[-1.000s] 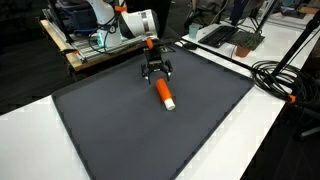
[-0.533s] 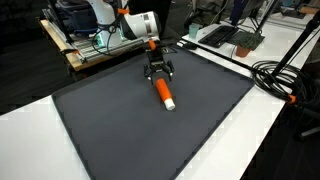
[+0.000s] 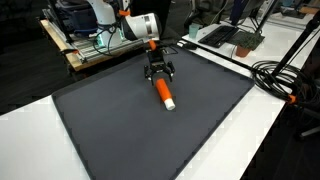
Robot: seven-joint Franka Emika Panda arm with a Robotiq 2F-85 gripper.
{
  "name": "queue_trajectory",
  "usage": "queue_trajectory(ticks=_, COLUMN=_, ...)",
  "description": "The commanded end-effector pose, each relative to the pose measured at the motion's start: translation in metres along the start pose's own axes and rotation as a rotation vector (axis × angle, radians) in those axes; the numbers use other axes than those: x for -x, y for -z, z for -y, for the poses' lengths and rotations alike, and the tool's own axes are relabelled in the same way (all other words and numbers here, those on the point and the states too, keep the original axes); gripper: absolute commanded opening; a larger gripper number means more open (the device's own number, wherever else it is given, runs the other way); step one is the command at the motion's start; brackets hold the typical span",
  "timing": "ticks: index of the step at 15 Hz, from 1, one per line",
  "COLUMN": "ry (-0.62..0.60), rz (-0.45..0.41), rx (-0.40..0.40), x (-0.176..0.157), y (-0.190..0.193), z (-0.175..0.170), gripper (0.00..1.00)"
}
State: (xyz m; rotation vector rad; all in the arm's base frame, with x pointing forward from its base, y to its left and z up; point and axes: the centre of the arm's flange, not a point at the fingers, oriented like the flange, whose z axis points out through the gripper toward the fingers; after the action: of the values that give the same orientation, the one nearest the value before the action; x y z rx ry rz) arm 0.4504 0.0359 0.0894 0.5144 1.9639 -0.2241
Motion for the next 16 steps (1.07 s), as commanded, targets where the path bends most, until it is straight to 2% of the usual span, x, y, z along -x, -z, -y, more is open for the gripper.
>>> queue_trajectory(ticks=1, ry=-0.050, rz=0.012, rx=0.014, x=-0.007, y=-0.008, z=0.019, gripper=1.00)
queue_trajectory(ticks=2, ry=-0.016, rz=0.004, rx=-0.002, x=-0.003, y=-0.001, z=0.001, gripper=1.00)
queue_trajectory(ticks=16, ry=-0.027, rz=0.032, rx=-0.030, x=-0.010, y=-0.025, z=0.012, gripper=1.00)
